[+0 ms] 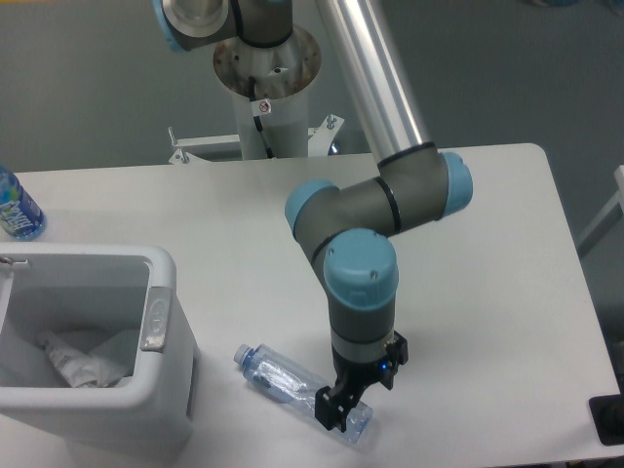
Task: Place the trash in the trash can
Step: 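Close the gripper around the middle of the water bottle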
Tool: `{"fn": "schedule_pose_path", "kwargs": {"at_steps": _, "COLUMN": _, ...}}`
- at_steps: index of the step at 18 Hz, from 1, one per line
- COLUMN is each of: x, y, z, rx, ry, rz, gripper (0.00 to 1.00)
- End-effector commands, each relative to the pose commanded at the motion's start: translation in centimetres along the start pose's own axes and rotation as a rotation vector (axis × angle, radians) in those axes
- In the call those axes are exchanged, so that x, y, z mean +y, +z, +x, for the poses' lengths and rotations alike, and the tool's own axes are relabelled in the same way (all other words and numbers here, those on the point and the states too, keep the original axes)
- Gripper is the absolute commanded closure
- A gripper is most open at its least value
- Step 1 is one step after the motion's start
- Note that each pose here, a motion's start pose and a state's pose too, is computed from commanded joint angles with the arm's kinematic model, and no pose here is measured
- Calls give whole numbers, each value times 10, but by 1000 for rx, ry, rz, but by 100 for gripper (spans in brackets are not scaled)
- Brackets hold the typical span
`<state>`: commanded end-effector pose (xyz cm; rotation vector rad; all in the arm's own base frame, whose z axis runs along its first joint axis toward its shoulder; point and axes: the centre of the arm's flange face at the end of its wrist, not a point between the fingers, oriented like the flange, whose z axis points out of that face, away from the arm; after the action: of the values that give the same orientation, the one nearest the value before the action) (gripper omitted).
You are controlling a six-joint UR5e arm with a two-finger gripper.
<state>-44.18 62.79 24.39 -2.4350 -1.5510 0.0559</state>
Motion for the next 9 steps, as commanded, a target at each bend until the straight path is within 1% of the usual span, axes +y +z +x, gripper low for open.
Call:
{"fn": "schedule_pose_path", "kwargs": {"at_steps": 5, "x": 1, "y": 16, "z": 2, "rx": -7, "ry": -2, "rz": -16, "gripper": 0}}
{"fn": "schedule_pose_path", "kwargs": {"at_steps": 9, "x": 11, "y": 40, "z": 6, "rx": -72, "ry": 15, "rz": -26, "gripper": 0}}
